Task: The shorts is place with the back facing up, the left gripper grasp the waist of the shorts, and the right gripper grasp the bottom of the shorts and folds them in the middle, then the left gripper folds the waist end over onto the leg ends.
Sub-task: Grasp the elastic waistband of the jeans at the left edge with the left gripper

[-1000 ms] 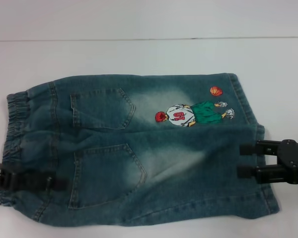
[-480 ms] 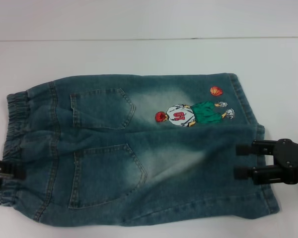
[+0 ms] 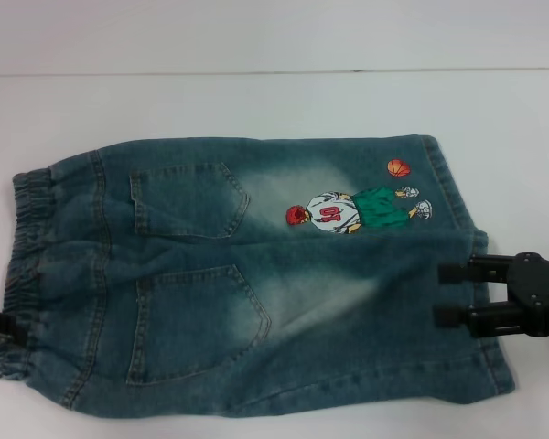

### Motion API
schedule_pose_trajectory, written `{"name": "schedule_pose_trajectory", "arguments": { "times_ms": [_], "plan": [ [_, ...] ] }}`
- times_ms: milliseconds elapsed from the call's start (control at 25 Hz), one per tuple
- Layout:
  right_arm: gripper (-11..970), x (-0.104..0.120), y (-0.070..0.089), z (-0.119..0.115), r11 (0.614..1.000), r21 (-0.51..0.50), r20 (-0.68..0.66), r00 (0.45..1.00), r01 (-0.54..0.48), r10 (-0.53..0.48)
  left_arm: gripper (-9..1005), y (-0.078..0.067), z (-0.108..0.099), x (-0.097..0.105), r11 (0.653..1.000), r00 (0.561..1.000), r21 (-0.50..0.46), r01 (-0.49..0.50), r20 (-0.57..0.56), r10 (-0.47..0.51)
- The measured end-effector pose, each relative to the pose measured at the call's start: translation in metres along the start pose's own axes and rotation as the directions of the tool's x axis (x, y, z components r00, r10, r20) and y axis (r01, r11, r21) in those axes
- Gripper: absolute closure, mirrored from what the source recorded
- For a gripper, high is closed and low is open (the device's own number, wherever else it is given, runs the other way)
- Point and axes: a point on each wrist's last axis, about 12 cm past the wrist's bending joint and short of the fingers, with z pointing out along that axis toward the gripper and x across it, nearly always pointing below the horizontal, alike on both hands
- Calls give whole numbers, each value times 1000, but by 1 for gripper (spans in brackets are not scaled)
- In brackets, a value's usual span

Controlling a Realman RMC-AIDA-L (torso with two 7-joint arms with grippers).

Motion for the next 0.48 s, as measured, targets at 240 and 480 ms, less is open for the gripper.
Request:
{"name": "schedule_pose_trajectory", "arguments": {
  "times_ms": [240,480],
  "plan": [
    [44,-2,-1,0,1000,4,-1,1000,6,-6,128,0,11,-2,1000,1000,-14,4,-20,-4],
    [44,-3,-2,-1,1000,9,-3,1000,9,-9,132,-1,16,-3,1000,1000,-13,0,-30,0]
  ]
}}
